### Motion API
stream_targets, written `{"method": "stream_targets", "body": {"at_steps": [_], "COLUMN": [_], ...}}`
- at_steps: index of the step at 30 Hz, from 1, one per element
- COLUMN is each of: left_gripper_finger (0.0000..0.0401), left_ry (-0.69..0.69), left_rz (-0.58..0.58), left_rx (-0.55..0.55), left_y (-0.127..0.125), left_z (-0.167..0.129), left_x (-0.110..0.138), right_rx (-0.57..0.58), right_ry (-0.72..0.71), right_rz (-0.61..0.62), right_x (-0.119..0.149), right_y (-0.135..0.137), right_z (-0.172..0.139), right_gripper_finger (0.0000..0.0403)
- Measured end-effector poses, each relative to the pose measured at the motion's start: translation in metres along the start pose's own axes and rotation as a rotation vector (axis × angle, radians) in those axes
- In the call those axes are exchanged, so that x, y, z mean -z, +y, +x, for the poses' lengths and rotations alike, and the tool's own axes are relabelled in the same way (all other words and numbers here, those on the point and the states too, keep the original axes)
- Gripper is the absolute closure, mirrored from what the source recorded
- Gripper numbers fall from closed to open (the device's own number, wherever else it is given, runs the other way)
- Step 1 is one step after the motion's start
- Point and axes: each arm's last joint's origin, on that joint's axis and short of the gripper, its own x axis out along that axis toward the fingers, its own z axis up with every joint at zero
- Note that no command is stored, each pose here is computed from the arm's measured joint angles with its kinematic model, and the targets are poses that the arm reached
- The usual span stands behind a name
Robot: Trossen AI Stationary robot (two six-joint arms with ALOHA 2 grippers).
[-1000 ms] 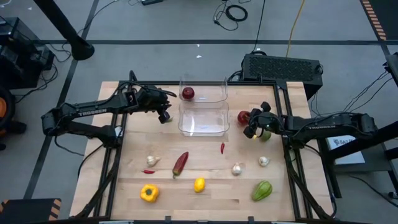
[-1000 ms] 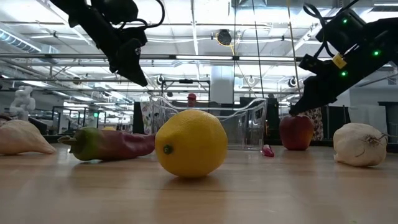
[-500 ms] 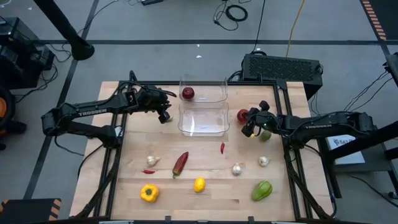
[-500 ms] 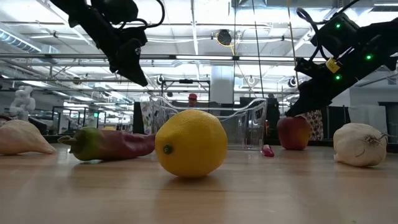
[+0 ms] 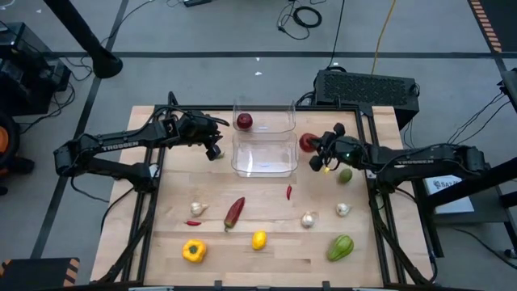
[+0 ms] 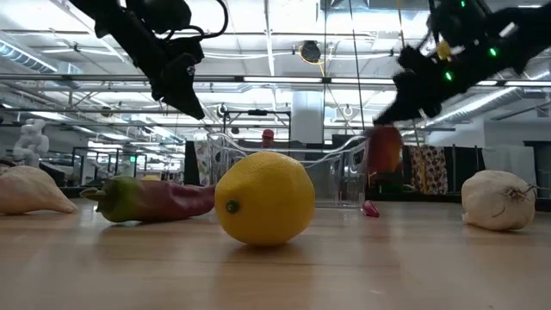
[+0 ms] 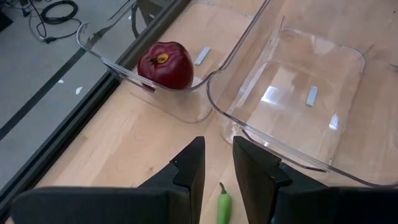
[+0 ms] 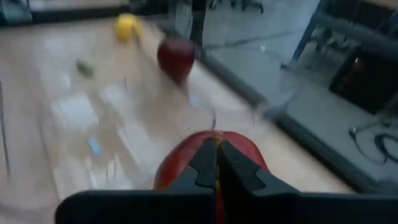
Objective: Sort produce into baskets
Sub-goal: Put the red apple into the top transparent bin
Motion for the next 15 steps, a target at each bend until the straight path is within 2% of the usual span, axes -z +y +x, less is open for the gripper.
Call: {"method": "stream_targets", "body": {"at_steps": [9, 15], "left_gripper_finger": [0.0311, 0.0311], "left_ry": [-0.007, -0.037], "left_rz": [-0.014, -0.025], "left_rx": [0.011, 0.036], "left_y": [0.0, -0.003], "left_z": [0.0, 0.0], "left_x": [-0.001, -0.004], "right_rx": [0.077, 0.112], "right_ry": [-0.182, -0.305], "right_rz": [-0.038, -0.028], "right_x": [-0.068, -0.087], "right_y": [-0.014, -0.027], "right_z": [-0.004, 0.01], "right_gripper_finger": [0.0403, 0.0403]}}
